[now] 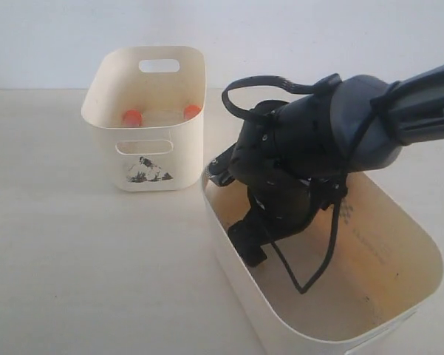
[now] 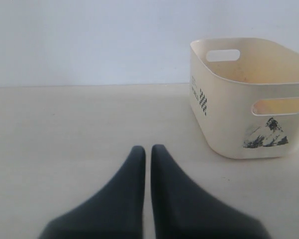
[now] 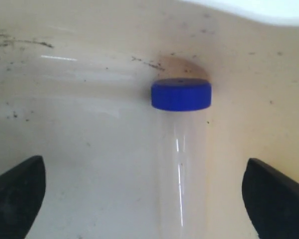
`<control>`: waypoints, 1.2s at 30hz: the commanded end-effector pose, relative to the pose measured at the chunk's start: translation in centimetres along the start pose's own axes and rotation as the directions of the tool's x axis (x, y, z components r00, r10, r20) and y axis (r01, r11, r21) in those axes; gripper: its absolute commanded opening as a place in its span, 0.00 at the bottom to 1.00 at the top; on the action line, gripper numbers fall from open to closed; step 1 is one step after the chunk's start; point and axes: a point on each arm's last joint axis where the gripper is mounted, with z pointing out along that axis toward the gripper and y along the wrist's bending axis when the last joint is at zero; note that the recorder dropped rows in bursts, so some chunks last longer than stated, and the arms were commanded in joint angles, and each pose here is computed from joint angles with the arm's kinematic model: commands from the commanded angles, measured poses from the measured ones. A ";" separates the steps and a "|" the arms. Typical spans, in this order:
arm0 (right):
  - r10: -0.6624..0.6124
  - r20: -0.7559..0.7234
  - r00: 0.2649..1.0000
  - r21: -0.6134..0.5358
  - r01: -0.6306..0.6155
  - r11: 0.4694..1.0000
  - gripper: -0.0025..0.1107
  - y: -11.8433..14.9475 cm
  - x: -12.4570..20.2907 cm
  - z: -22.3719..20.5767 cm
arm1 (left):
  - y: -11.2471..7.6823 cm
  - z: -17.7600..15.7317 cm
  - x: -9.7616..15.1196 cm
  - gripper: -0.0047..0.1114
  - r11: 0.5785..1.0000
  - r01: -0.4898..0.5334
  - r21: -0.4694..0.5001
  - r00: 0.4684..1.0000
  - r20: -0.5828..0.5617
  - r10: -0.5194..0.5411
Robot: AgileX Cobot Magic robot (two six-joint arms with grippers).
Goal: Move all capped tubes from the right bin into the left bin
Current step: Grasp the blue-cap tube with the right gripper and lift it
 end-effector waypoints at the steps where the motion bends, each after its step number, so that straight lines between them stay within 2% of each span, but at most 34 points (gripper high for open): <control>1: 0.057 0.016 0.998 -0.043 -0.057 0.997 0.94 -1.1 -0.5 0.9 | 0.0 0.0 -0.1 0.08 1.000 0.005 -0.003 1.000 0.007 -0.005; 5: 0.094 -0.044 0.995 -0.036 -0.095 0.995 0.94 -1.9 -0.2 2.8 | 0.0 0.0 -0.1 0.08 1.000 0.005 -0.003 1.000 0.007 -0.005; 9: 0.068 -0.096 0.993 -0.027 -0.071 0.997 0.94 -1.4 0.2 4.7 | 0.0 0.0 -0.1 0.08 1.000 0.005 -0.003 1.000 0.007 -0.005; 14: 0.017 -0.144 0.989 -0.110 -0.033 0.993 0.92 -0.2 0.7 5.5 | 0.0 0.0 -0.1 0.08 1.000 0.005 -0.003 1.000 0.007 -0.005; 16: 0.018 -0.151 0.988 -0.143 -0.040 0.989 0.87 0.3 0.7 5.8 | 0.0 0.0 -0.1 0.08 1.000 0.005 -0.003 1.000 0.007 -0.005; 22: 0.036 -0.171 0.985 -0.151 -0.062 0.987 0.46 0.4 0.9 5.9 | 0.0 0.0 -0.1 0.08 1.000 0.005 -0.003 1.000 0.007 -0.005; 24: 0.034 -0.182 0.983 -0.143 -0.060 0.988 0.38 0.4 1.0 5.9 | 0.0 0.0 -0.1 0.08 1.000 0.005 -0.003 1.000 0.007 -0.005; 27: 0.032 -0.192 0.981 -0.138 -0.059 0.989 0.34 0.3 1.1 5.9 | 0.0 0.0 -0.1 0.08 1.000 0.005 -0.003 1.000 0.007 -0.005; 33: 0.015 -0.213 0.977 -0.131 -0.044 0.990 0.34 0.2 1.3 5.9 | 0.0 0.0 -0.1 0.08 1.000 0.005 -0.003 1.000 0.007 -0.005; 34: 0.014 -0.223 0.975 -0.126 -0.043 0.991 0.32 0.2 1.4 5.9 | 0.0 0.0 -0.1 0.08 1.000 0.005 -0.003 1.000 0.007 -0.005; 36: 0.004 -0.249 0.969 -0.113 -0.034 0.993 0.19 0.0 1.5 5.7 | 0.0 0.0 -0.1 0.08 1.000 0.005 -0.003 1.000 0.007 -0.005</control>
